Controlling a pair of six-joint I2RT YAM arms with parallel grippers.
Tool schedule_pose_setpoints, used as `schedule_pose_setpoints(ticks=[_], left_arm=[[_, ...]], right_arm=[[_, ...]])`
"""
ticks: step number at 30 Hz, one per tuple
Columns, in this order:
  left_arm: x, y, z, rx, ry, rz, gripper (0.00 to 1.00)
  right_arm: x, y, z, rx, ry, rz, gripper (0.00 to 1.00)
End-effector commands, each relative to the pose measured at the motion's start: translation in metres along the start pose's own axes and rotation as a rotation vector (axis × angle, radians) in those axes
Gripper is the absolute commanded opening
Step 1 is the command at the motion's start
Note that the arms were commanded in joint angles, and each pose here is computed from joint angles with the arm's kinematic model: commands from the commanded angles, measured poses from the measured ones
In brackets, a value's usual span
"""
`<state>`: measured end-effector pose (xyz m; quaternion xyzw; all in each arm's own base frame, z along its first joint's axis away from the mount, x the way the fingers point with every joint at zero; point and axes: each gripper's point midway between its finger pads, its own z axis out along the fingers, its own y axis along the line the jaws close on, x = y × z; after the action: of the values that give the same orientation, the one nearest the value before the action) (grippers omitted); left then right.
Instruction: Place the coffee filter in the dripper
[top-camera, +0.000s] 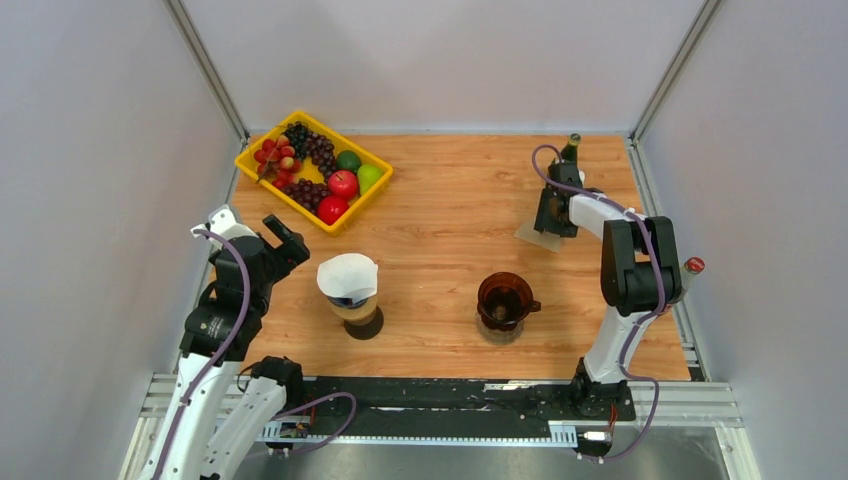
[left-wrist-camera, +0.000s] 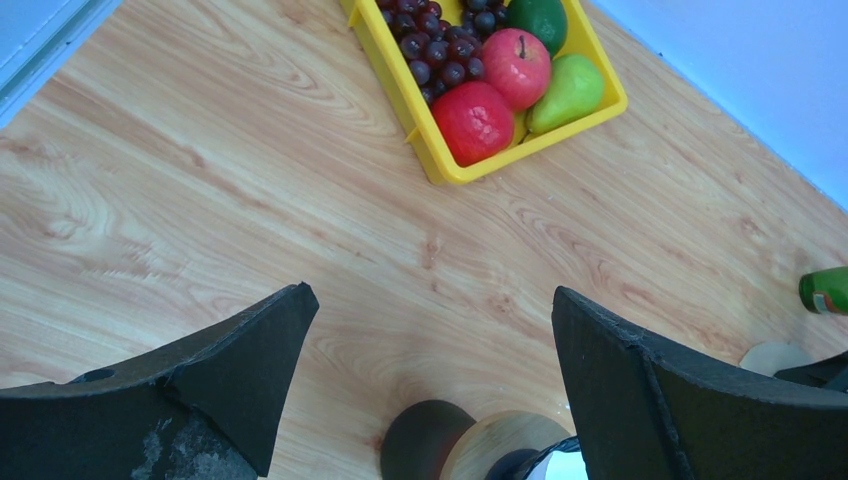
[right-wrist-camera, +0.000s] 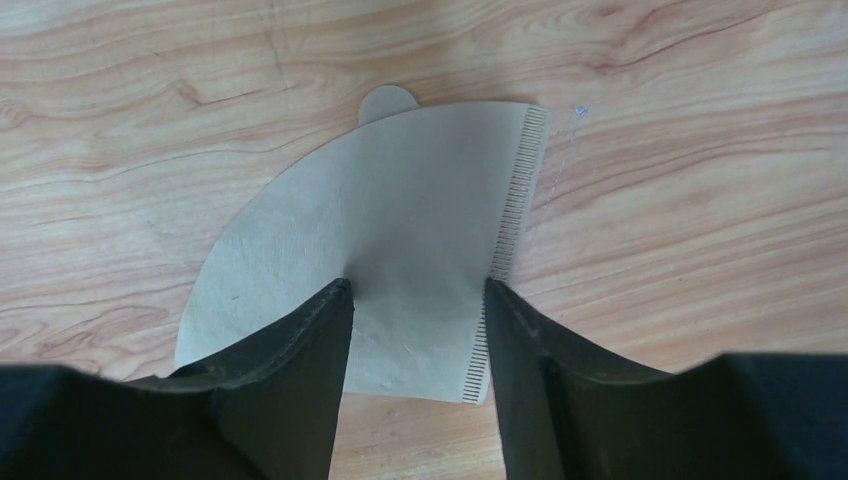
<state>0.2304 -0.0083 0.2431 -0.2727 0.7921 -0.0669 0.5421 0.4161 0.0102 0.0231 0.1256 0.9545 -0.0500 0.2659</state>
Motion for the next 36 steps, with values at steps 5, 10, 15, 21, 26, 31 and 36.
schedule_pose_setpoints(ticks=[5, 10, 15, 21, 26, 31, 36], left_arm=[[-0.017, -0.004, -0.007, 0.005, -0.044, -0.020, 1.00], [-0.018, -0.004, -0.008, 0.009, -0.045, -0.022, 1.00], [-0.020, -0.004, -0.009, 0.008, -0.048, -0.021, 1.00], [-0.021, -0.003, -0.011, 0.005, -0.049, -0.019, 1.00], [-0.021, -0.002, -0.011, -0.002, -0.051, -0.019, 1.00], [-0.022, -0.001, -0.011, -0.010, -0.053, -0.014, 1.00], [-0.021, 0.001, -0.011, -0.015, -0.053, -0.013, 1.00]], right_arm=[[0.016, -0.002, 0.006, 0.005, 0.052, 0.004, 0.37], [0.009, 0.006, -0.002, -0.047, 0.028, 0.014, 0.13], [-0.003, 0.010, -0.012, -0.074, -0.010, 0.011, 0.07], [-0.024, -0.006, -0.028, -0.043, -0.081, 0.023, 0.38], [-0.020, -0.019, -0.020, -0.044, -0.054, 0.051, 0.53], [-0.011, -0.037, -0.006, -0.024, -0.010, 0.091, 0.58], [0.000, -0.030, 0.005, -0.050, 0.034, 0.095, 0.58]])
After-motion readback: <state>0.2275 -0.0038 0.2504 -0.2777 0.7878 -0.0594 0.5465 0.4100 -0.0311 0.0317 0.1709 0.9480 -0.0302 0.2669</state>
